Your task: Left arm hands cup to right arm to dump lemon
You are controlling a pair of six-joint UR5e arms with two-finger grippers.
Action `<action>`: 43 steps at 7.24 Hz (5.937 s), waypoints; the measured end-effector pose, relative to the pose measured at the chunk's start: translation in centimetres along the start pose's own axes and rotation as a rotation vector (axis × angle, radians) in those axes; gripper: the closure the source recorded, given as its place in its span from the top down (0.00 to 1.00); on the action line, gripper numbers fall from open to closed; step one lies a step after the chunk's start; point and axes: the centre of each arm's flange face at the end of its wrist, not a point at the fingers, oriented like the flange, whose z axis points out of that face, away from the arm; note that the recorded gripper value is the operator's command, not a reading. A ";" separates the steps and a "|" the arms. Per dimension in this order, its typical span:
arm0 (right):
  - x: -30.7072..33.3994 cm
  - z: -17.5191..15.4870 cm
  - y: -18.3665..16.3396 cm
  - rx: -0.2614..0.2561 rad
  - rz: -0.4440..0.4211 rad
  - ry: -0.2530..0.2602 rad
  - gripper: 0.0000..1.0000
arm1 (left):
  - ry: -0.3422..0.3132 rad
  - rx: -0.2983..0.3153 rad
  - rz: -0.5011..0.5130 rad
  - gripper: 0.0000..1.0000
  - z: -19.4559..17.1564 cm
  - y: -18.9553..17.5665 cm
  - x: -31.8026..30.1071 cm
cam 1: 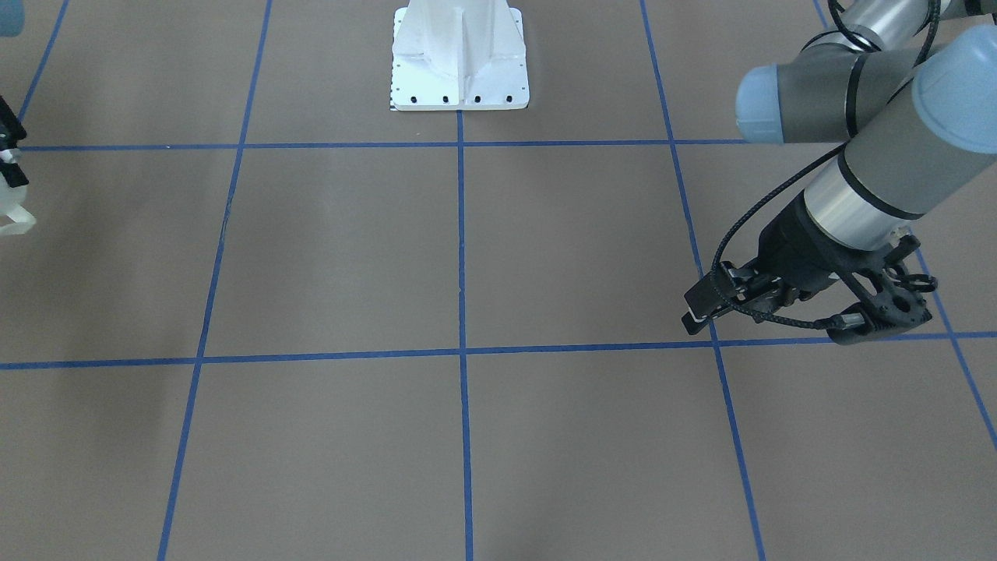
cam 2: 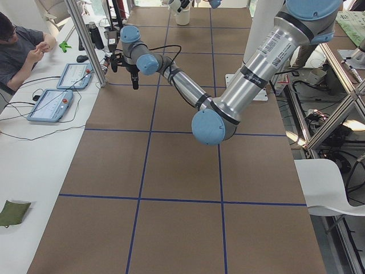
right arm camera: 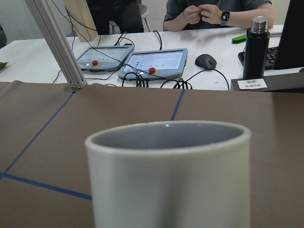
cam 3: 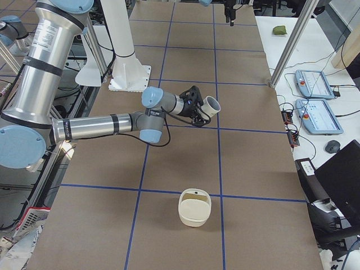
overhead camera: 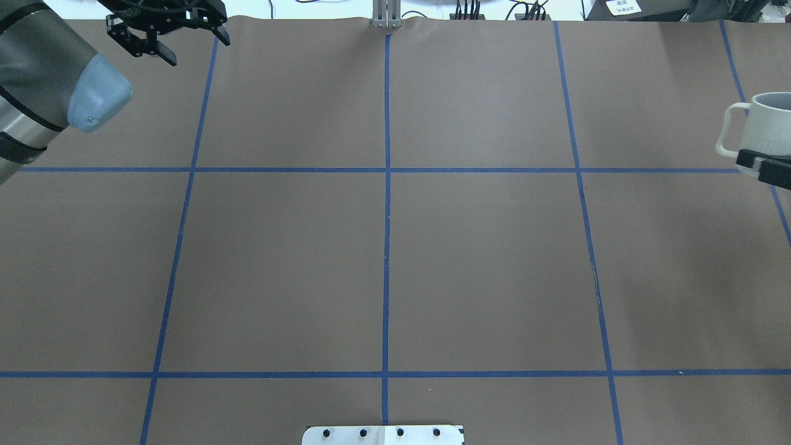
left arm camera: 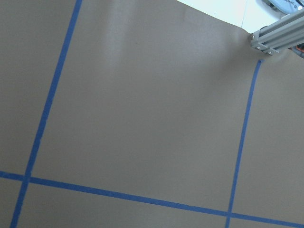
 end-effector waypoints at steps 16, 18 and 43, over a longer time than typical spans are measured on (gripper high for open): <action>20.9 -5.7 8.1 0.154 1.460 -0.320 0.21 | 0.002 0.012 0.011 1.00 -0.5 0.1 0.3; 21.6 -5.9 8.4 0.145 1.626 -0.328 0.21 | 0.004 0.014 0.012 1.00 -0.7 0.1 0.6; 22.0 -8.7 4.4 0.064 1.673 -0.441 0.30 | -0.002 0.011 0.022 1.00 0.1 0.8 1.7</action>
